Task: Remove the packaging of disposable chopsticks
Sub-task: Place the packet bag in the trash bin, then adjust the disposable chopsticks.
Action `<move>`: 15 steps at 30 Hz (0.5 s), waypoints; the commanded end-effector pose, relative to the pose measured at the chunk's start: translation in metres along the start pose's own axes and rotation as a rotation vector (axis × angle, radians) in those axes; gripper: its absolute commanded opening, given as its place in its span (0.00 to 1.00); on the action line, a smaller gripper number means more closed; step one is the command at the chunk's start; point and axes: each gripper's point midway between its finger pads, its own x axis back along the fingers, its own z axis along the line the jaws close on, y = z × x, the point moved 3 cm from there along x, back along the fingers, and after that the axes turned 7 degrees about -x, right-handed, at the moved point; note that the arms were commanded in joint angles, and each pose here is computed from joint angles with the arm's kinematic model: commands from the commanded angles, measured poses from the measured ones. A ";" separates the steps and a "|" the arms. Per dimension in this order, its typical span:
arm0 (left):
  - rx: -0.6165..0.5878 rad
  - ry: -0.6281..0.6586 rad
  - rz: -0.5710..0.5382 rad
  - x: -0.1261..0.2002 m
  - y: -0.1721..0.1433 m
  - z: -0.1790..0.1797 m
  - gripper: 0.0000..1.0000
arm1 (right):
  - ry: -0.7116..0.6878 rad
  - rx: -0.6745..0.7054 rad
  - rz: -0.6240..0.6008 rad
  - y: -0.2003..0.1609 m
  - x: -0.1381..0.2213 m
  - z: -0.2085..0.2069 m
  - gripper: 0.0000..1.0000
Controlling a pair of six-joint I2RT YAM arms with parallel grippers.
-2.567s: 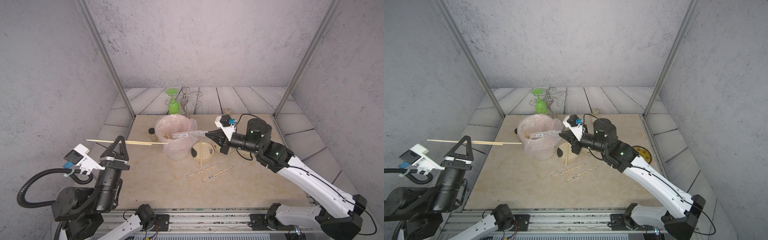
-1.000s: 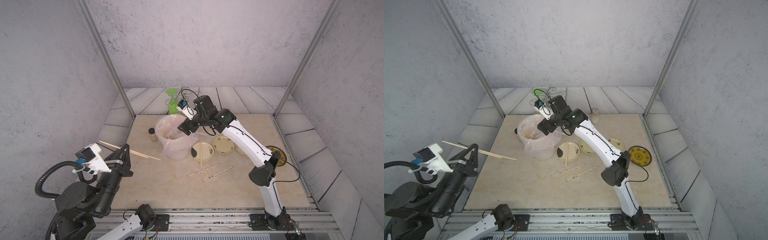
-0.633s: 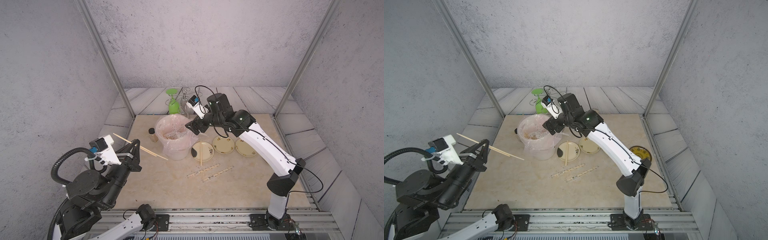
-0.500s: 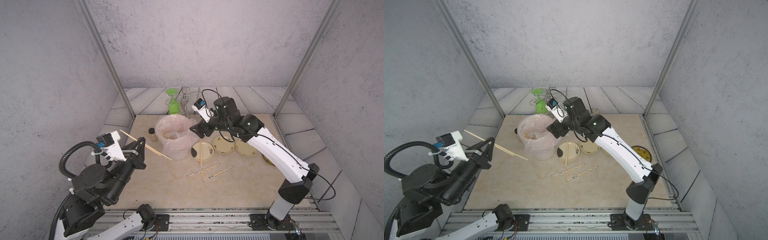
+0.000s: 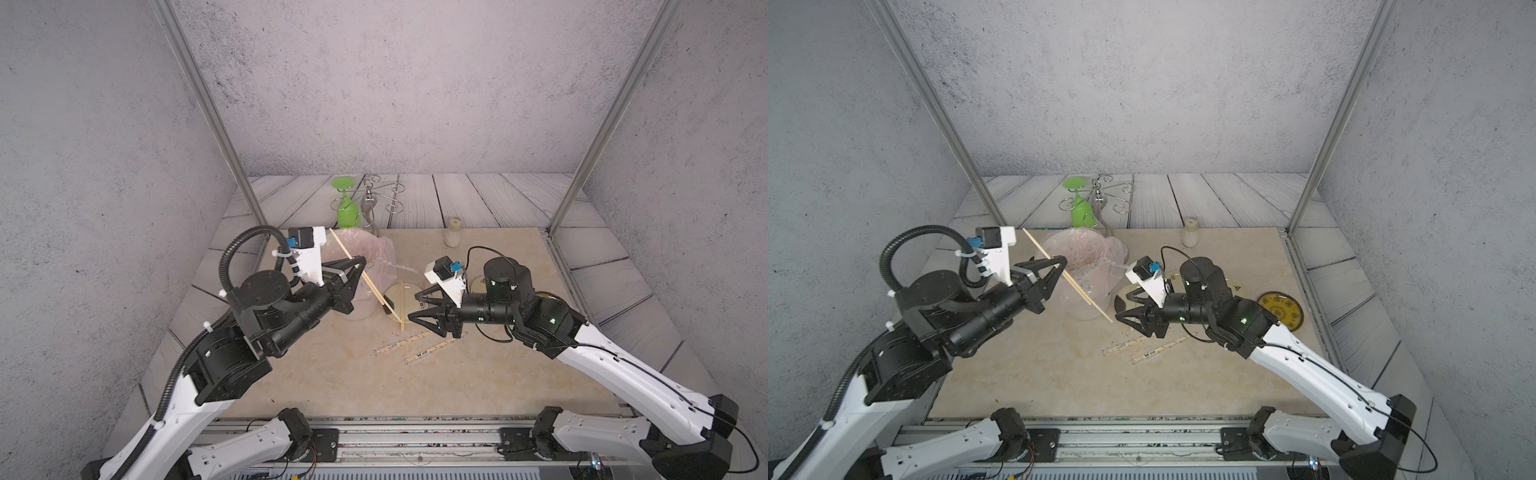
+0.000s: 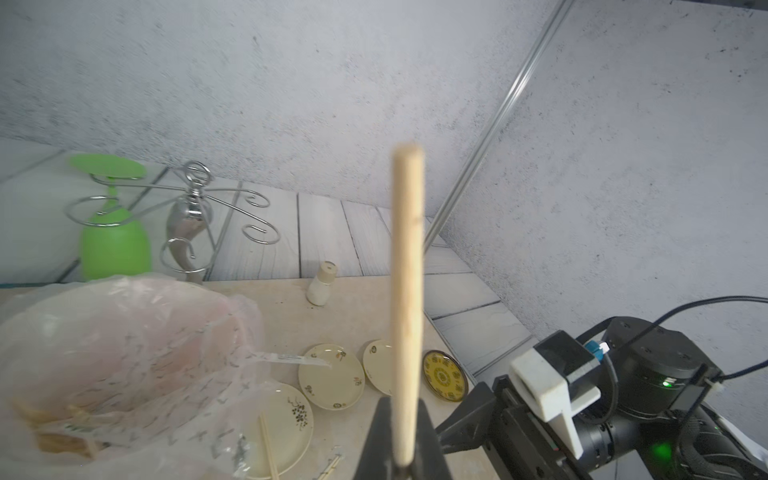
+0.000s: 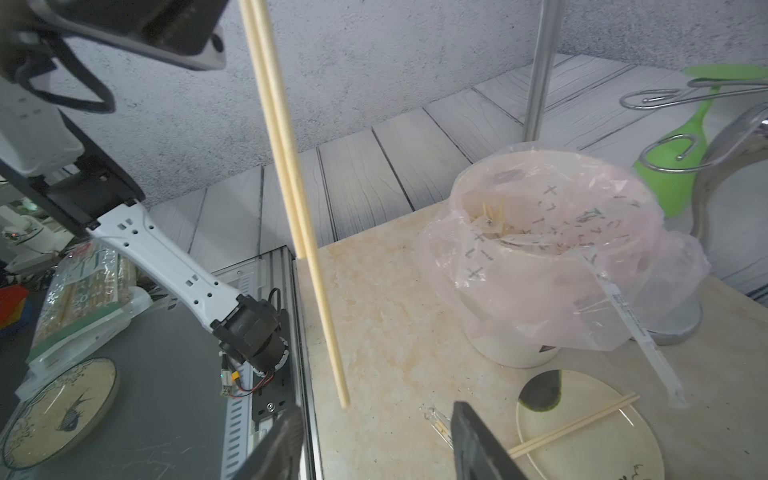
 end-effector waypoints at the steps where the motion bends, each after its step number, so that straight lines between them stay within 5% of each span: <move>1: 0.054 -0.132 -0.009 -0.009 0.009 -0.023 0.00 | 0.082 0.002 -0.026 0.006 0.007 0.017 0.54; 11: 0.108 -0.146 -0.010 -0.024 0.006 -0.025 0.00 | 0.031 -0.045 0.027 -0.018 0.005 0.007 0.48; 15: 0.119 -0.142 0.007 -0.029 -0.001 -0.023 0.00 | 0.075 -0.048 -0.023 -0.004 0.005 0.014 0.28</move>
